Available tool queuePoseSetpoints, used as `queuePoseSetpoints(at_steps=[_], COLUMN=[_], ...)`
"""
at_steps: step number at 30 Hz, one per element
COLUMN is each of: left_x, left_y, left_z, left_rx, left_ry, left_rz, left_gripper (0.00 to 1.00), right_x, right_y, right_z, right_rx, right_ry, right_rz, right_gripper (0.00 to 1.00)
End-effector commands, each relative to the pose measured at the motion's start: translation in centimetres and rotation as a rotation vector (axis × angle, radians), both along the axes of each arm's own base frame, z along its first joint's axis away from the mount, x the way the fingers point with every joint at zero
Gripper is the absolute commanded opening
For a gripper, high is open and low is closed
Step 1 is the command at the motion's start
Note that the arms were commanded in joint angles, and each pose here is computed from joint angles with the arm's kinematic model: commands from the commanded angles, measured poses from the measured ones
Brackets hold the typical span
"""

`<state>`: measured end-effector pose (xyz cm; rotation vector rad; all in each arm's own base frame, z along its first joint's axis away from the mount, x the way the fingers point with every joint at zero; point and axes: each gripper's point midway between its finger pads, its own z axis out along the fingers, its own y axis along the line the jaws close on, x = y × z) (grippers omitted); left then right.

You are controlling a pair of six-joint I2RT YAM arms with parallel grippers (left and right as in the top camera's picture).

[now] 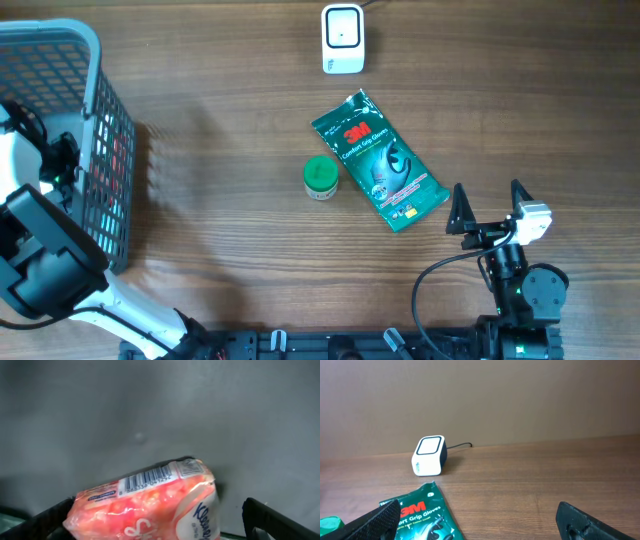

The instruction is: Scan the item barcode

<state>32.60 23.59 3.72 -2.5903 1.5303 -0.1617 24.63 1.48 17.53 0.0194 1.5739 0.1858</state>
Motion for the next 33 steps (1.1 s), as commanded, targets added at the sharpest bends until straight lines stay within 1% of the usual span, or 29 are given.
queuePoseSetpoints(at_steps=[1,2,3,5,7,9,13,14,16,18,19,20,21,23,24,25,27,29,33], left_x=[0.0,0.2,0.4,0.8,1.2,2.5,4.4,4.7,4.2,2.9,2.5,2.0,1.7,1.7,2.4,3.2,4.2,4.9,5.0], left_y=[0.3,0.5,0.6,0.9,0.9,0.9,1.5,1.6,1.1,-1.1,-2.3,-4.3,-6.3,-11.6,-15.5,-19.7,-25.7,-33.7,-45.2], left_z=[-0.4,-0.4,-0.3,-0.2,0.2,2.1,10.0,13.4,21.5,28.6,30.6,32.9,34.2,35.2,35.0,34.3,32.5,29.3,22.7], left_rx=[0.024,0.032,0.042,0.06,0.052,0.039,0.078,0.114,0.213,0.298,0.324,0.365,0.381,0.357,0.327,0.296,0.255,0.197,0.14], left_ry=[0.007,0.001,-0.005,-0.017,-0.038,-0.104,-0.24,-0.281,-0.367,-0.459,-0.487,-0.529,-0.556,-0.584,-0.584,-0.572,-0.541,-0.482,-0.367], left_rz=[0.009,-0.001,-0.019,-0.052,-0.08,-0.134,-0.204,-0.227,-0.27,-0.325,-0.347,-0.4,-0.44,-0.56,-0.664,-0.78,-0.942,-1.149,-1.422], left_gripper=[0.69,0.54,0.45,0.4,0.42,0.43,0.46,0.46,0.47,0.47,0.47,0.47,0.48,0.48,0.48,0.48,0.48,0.48,0.49], right_x=[0.0,0.0,0.0,0.0,0.0,0.0,0.0,0.0,0.0,0.0,0.0,0.0,0.0,0.0,0.0,0.0,0.0,0.0,0.0], right_y=[-0.1,-0.1,-0.1,-0.1,-0.1,-0.1,-0.1,-0.1,-0.1,-0.1,-0.1,-0.1,-0.1,-0.1,-0.1,-0.1,-0.1,-0.1,-0.1], right_z=[0.2,0.2,0.2,0.2,0.2,0.2,0.2,0.2,0.2,0.2,0.2,0.2,0.2,0.2,0.2,0.2,0.2,0.2,0.2], right_rx=[0.006,0.006,0.006,0.006,0.006,0.006,0.006,0.006,0.006,0.006,0.006,0.006,0.006,0.006,0.006,0.006,0.006,0.006,0.006], right_ry=[-0.007,-0.007,-0.007,-0.007,-0.007,-0.007,-0.007,-0.007,-0.007,-0.007,-0.007,-0.007,-0.007,-0.007,-0.007,-0.007,-0.007,-0.007,-0.007], right_rz=[-0.004,-0.004,-0.004,-0.004,-0.004,-0.004,-0.004,-0.004,-0.004,-0.004,-0.004,-0.004,-0.004,-0.004,-0.004,-0.004,-0.004,-0.004,-0.004], right_gripper=[1.0,1.0,1.0,1.0,1.0,1.0,1.0,1.0,1.0,1.0,1.0,1.0,1.0,1.0,1.0,1.0,1.0,1.0,1.0])
